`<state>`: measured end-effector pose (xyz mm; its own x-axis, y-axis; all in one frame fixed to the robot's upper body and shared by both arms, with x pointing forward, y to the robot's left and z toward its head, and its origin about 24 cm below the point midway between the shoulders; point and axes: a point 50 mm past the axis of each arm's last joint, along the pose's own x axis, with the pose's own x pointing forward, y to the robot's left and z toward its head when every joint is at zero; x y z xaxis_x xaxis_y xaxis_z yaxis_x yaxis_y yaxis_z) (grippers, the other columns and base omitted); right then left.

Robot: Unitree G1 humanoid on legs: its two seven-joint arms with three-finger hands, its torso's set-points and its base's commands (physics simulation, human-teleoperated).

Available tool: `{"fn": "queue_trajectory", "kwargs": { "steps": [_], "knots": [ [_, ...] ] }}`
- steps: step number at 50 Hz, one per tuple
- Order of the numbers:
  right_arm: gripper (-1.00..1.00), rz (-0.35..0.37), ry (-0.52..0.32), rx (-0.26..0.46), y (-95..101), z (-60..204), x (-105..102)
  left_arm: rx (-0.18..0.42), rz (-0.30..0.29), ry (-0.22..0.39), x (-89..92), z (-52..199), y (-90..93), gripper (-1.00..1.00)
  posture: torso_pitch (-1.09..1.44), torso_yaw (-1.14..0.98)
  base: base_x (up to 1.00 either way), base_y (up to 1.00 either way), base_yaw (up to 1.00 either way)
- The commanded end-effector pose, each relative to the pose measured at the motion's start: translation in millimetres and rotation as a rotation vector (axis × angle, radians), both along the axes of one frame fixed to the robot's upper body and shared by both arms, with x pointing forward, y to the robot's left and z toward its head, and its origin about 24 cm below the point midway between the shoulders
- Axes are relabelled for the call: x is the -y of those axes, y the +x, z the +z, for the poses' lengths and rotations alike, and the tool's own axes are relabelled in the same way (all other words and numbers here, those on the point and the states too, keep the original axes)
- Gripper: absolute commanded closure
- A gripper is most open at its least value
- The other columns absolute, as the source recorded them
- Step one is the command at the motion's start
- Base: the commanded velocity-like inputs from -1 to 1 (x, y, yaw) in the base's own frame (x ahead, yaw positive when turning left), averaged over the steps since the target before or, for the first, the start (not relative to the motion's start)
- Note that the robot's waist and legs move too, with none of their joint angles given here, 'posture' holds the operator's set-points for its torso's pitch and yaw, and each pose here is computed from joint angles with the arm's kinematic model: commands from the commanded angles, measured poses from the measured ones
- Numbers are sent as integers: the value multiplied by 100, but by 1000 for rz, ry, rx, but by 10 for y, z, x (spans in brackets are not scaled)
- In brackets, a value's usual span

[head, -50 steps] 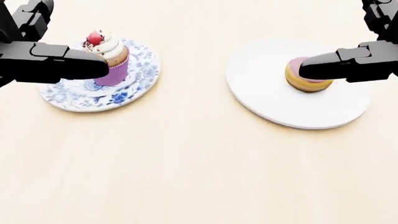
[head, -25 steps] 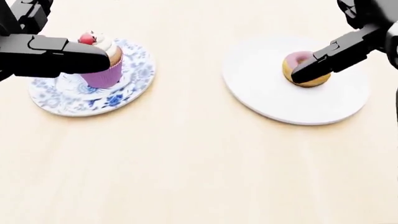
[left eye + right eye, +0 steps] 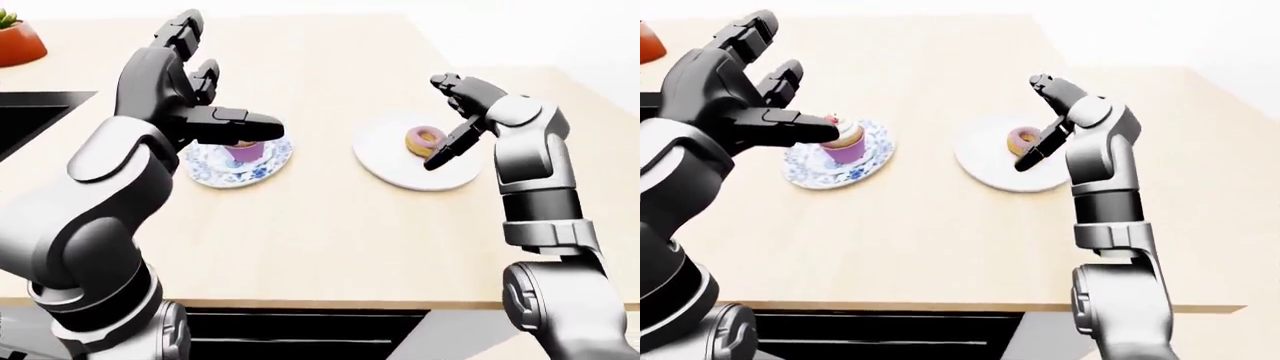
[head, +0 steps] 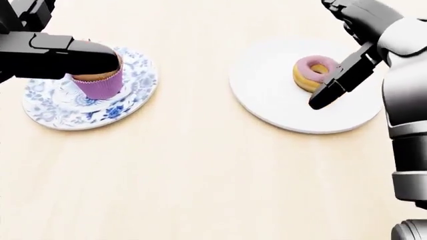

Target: Move the dessert items from the plate to the tray.

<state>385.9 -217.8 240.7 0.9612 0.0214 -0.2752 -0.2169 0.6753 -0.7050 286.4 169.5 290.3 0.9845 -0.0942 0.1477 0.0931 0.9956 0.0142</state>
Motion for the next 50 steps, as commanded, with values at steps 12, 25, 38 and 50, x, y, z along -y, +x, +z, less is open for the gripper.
{"fn": "queue_trajectory", "kwargs": {
  "steps": [12,25,38,50],
  "knots": [
    [-71,-1,-63,68,93,104,-56,77,4,-6,-13,136,-59,-100,0,0,0,0,0],
    [-65,-37,-82,65,236,105,-54,72,-1,-10,-21,76,-32,-100,0,0,0,0,0],
    [-56,-55,-105,31,283,-104,-53,73,-1,-19,-43,46,-38,-100,0,0,0,0,0],
    [-4,-64,-173,29,292,-194,-28,73,-5,-18,-35,27,-34,-100,0,0,0,0,0]
  ]
}}
